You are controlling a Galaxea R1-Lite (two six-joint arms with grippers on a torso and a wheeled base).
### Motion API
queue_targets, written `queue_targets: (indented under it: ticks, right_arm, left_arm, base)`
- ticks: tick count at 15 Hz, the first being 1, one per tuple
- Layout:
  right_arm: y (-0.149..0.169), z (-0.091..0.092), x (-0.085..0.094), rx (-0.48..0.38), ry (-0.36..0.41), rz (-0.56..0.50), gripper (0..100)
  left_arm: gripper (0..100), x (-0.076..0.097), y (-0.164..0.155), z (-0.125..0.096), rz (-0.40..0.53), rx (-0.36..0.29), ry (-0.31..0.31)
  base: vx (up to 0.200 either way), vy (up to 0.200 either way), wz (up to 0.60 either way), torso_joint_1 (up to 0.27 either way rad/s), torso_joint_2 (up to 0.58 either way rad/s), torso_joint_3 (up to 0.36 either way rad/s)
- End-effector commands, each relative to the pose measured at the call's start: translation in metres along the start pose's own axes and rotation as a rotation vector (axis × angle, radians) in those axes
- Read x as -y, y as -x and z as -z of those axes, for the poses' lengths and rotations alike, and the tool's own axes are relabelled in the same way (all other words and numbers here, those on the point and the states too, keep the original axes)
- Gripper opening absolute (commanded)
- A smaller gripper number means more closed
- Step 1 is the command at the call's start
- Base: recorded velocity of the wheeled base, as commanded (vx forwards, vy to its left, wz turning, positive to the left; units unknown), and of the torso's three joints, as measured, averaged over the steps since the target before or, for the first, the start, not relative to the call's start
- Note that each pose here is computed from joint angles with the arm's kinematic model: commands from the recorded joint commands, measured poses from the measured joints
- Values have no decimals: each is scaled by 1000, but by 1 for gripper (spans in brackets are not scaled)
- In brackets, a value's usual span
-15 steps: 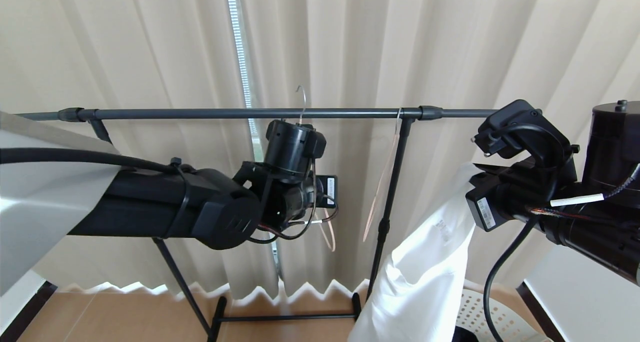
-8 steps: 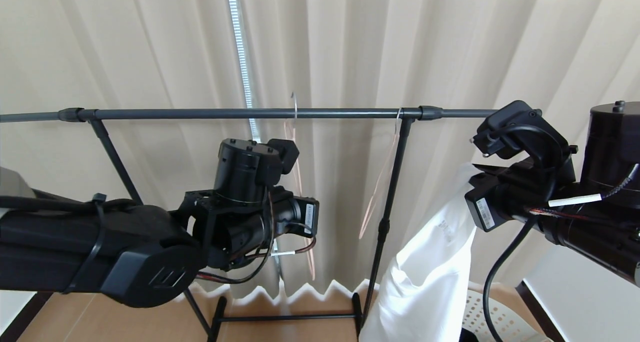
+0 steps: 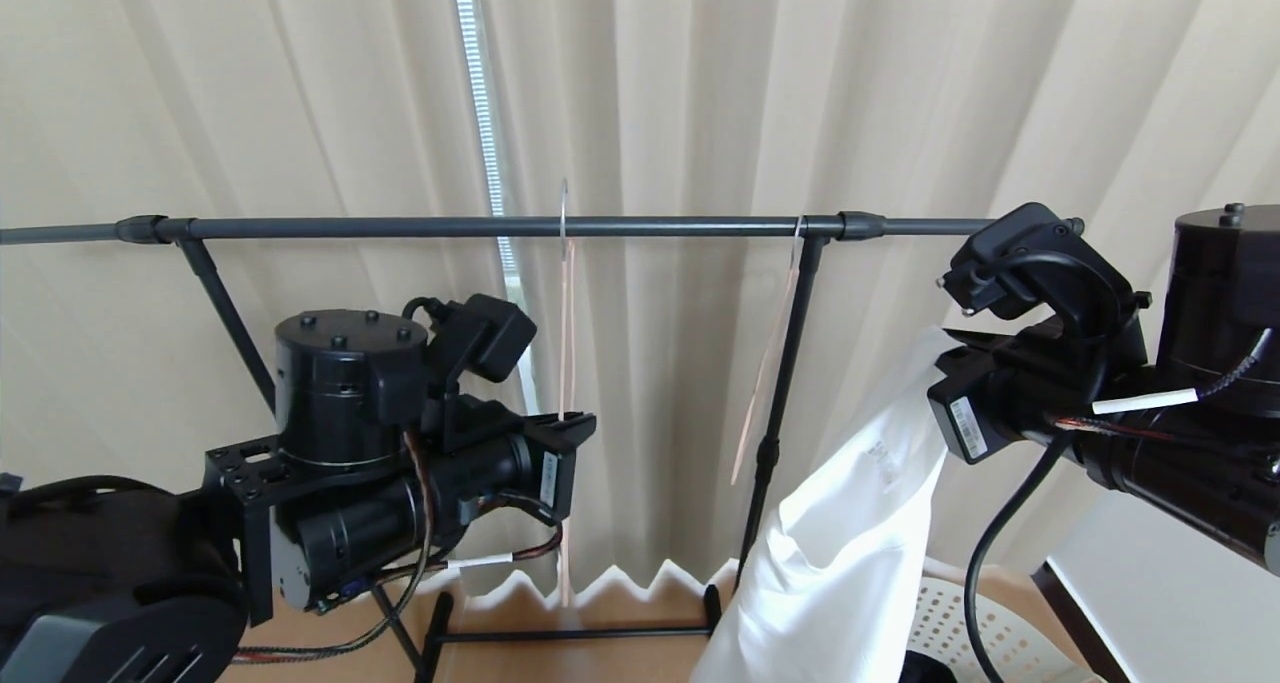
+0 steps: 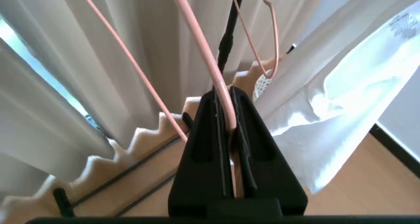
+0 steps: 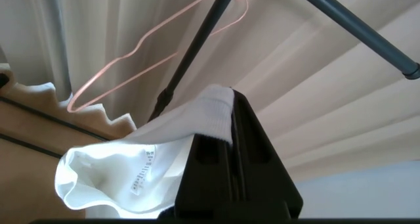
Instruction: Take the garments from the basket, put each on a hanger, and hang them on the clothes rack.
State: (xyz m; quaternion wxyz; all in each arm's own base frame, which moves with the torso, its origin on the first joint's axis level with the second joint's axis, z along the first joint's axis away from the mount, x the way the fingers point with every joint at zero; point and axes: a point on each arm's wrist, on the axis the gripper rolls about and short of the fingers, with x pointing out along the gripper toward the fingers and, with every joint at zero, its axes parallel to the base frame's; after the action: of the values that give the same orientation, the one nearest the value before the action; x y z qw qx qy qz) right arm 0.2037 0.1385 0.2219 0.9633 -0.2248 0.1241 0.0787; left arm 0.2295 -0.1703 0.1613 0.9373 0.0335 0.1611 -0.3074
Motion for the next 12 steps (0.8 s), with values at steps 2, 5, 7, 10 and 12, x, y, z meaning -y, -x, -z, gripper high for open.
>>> queue_targets:
  ticks: [2, 5, 7, 10, 12]
  right_arm:
    - [0, 0, 0, 0, 1, 0, 0]
    - [0, 0, 0, -2, 1, 0, 0]
    - [1, 0, 0, 1, 0, 0, 0]
    - [0, 0, 0, 0, 1, 0, 0]
    - [0, 0, 0, 1, 0, 0, 0]
  left_arm:
    - [0, -5, 15, 15, -9, -26, -18]
    - [0, -3, 29, 13, 66, -7, -26]
    - [0, -2, 36, 17, 103, -11, -27]
    - [0, -1, 52, 24, 175, -15, -27]
    - [0, -2, 65, 29, 247, -12, -36]
  base:
    - [0, 0, 0, 0, 0, 0]
    - [0, 0, 0, 0, 0, 0]
    - [0, 0, 0, 0, 0, 0]
    - [0, 0, 0, 0, 0, 0]
    - [0, 0, 0, 0, 0, 0]
